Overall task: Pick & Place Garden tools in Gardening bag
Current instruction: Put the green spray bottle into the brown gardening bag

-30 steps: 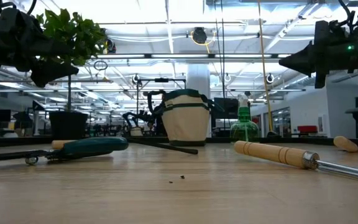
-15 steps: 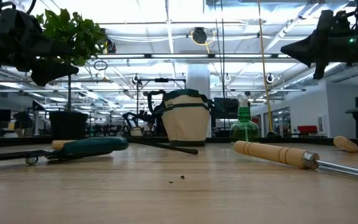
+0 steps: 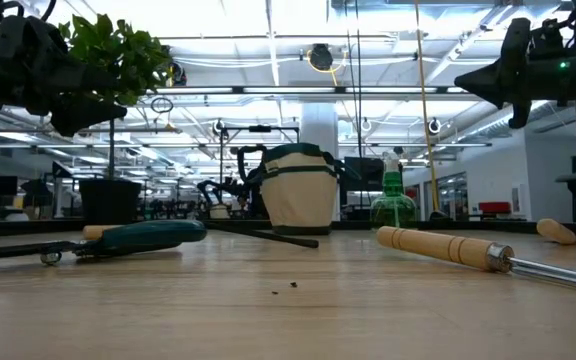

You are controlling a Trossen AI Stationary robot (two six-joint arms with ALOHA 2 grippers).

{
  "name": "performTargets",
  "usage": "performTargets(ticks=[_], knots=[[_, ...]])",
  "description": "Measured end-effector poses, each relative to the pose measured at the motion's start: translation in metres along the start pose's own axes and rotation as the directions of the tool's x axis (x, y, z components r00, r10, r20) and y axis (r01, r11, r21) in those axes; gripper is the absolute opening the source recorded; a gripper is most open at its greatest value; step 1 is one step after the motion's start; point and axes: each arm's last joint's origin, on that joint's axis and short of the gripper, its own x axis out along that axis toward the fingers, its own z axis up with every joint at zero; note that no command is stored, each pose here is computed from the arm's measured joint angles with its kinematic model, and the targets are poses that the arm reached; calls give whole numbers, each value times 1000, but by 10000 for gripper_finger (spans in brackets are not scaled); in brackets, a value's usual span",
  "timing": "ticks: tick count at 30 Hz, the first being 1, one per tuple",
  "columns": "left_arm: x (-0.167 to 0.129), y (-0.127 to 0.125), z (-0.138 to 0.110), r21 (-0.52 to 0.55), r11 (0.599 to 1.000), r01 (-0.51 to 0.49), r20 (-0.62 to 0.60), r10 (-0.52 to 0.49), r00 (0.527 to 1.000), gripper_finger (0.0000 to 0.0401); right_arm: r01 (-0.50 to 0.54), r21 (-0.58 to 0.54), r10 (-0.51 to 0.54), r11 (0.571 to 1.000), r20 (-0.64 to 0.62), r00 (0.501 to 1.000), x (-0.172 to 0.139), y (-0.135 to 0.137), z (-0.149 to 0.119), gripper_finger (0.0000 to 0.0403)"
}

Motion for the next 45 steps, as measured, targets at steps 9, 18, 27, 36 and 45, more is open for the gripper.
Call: performTargets(ticks=[9, 18, 27, 36, 45], knots=[[0, 0, 0, 38, 999, 0, 0, 0, 1000, 333, -40, 16, 40, 999, -18, 999, 4, 2, 0, 29], [0, 0, 0, 44, 999, -1, -1, 1, 1000, 333, -16, -94, 1, 995, -157, 988, 34, 15, 15, 112], [0, 0, 0, 44, 999, 0, -1, 0, 1000, 333, 72, -323, -174, 944, -299, 938, 95, 35, 35, 190], [0, 0, 0, 44, 999, 0, -1, 0, 1000, 333, 218, -463, -431, 859, -426, 795, 138, 38, 27, 243], [0, 0, 0, 100, 995, 0, -1, 0, 1000, 333, 329, -484, -546, 811, -424, 722, 149, 30, 11, 263]])
